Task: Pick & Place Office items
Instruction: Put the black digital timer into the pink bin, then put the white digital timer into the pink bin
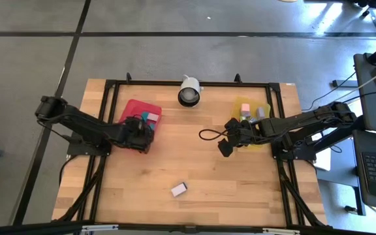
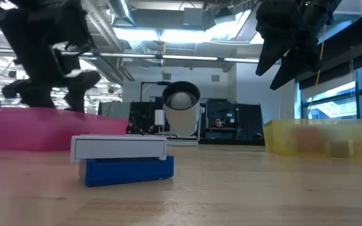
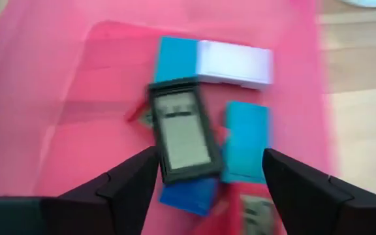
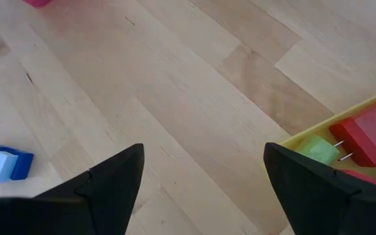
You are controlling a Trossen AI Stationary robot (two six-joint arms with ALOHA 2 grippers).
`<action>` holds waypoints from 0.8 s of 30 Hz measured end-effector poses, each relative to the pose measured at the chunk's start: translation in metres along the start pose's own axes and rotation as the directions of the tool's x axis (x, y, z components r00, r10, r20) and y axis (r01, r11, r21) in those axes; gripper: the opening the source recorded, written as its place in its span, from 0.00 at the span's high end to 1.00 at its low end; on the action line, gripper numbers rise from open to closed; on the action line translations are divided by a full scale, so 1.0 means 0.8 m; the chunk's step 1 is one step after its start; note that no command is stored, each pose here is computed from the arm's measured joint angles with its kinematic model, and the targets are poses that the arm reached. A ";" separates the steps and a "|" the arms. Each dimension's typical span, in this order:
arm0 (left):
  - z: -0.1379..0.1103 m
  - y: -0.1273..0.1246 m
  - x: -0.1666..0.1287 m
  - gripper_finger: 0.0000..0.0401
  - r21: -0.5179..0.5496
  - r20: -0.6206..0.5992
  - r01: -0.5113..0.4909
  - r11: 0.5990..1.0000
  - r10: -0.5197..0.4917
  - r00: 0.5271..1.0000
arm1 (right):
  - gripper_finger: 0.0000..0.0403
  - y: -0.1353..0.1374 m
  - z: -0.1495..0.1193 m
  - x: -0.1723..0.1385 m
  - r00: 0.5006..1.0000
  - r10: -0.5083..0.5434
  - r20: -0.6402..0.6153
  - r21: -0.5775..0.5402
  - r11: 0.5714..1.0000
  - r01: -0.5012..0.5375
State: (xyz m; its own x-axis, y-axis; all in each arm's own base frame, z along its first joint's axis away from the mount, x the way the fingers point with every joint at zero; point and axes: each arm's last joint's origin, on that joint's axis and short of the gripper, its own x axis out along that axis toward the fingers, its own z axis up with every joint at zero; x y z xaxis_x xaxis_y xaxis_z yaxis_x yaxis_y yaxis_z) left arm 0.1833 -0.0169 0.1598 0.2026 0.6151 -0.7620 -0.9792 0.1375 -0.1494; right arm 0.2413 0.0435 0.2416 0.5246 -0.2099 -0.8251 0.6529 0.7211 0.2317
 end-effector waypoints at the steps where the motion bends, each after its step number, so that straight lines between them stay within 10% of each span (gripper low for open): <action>1: 0.003 -0.003 -0.005 0.31 0.006 -0.004 0.016 1.000 -0.016 1.000 | 0.21 0.000 0.000 0.000 1.000 0.000 0.000 0.000 1.000 0.000; 13: 0.022 -0.060 -0.072 0.23 0.057 -0.287 0.350 0.935 -0.321 0.903 | 0.21 0.000 0.000 0.000 1.000 0.004 0.001 0.001 1.000 -0.004; 24: -0.056 -0.124 -0.096 0.23 0.136 -0.484 0.763 0.632 -0.630 0.607 | 0.21 0.001 0.000 0.000 1.000 0.006 0.003 0.002 1.000 -0.006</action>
State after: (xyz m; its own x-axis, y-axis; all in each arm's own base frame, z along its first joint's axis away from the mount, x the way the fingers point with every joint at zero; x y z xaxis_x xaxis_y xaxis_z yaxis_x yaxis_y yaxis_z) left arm 0.2646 -0.1123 0.2052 0.7339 -0.0885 -0.6735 -0.4621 0.6617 -0.5904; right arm 0.2418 0.0437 0.2419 0.5300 -0.2071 -0.8223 0.6506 0.7212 0.2377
